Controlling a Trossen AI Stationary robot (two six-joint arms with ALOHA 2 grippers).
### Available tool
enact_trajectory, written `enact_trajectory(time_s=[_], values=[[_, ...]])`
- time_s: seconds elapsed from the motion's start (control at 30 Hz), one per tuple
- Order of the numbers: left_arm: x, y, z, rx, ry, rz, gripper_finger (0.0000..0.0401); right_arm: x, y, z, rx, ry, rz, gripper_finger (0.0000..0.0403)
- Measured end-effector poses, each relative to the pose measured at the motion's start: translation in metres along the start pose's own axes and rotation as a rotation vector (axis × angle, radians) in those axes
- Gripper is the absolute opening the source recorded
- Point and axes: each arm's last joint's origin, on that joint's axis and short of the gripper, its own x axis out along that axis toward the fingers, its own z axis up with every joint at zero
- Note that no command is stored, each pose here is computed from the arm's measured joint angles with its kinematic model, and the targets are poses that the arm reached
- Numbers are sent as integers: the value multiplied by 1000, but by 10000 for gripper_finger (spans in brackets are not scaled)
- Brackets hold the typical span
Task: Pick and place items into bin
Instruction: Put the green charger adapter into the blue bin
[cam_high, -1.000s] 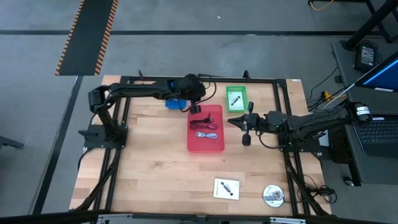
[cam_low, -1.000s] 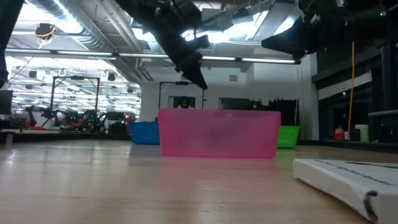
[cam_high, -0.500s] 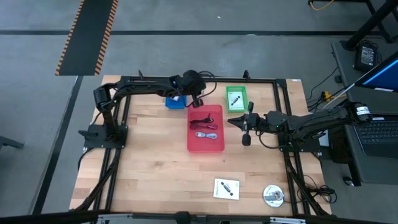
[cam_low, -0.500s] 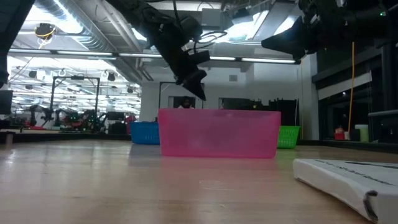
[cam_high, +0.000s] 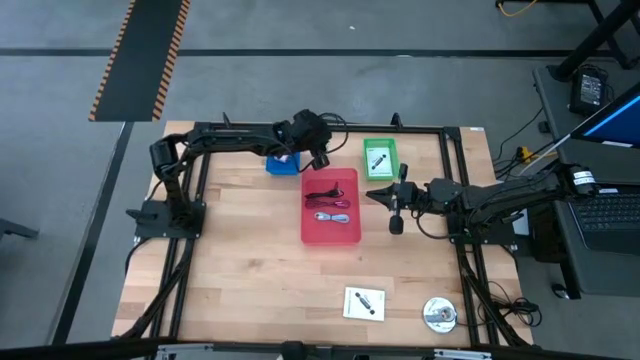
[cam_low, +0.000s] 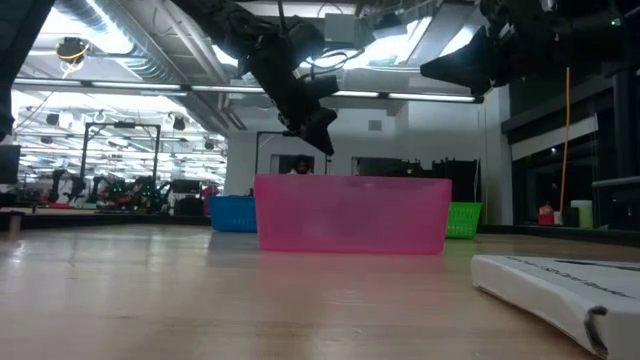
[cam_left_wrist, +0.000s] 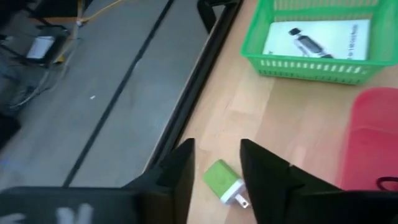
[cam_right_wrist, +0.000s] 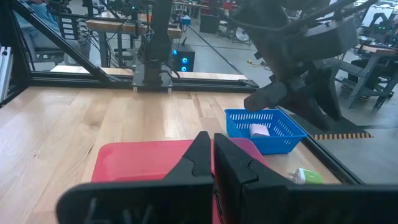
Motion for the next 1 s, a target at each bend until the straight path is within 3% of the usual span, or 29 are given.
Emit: enact_trajectory(time_s=[0.27, 0.5, 0.7, 0.8, 1.0], values=[[-5, -11, 4, 20, 14, 145, 195, 0, 0, 0, 2, 0, 0, 0], [-5, -15, 4, -113, -1, 62, 204, 0, 0, 0, 2, 0, 0, 0], [-6, 5, 7, -271, 85, 6, 196, 0, 0, 1, 6, -13, -1, 0], [-6, 14, 7, -301, 156, 12, 194, 0, 0, 1, 33, -10, -1, 0], [-2, 18, 17, -315, 163, 9, 196, 0, 0, 1, 34, -10, -1, 0]])
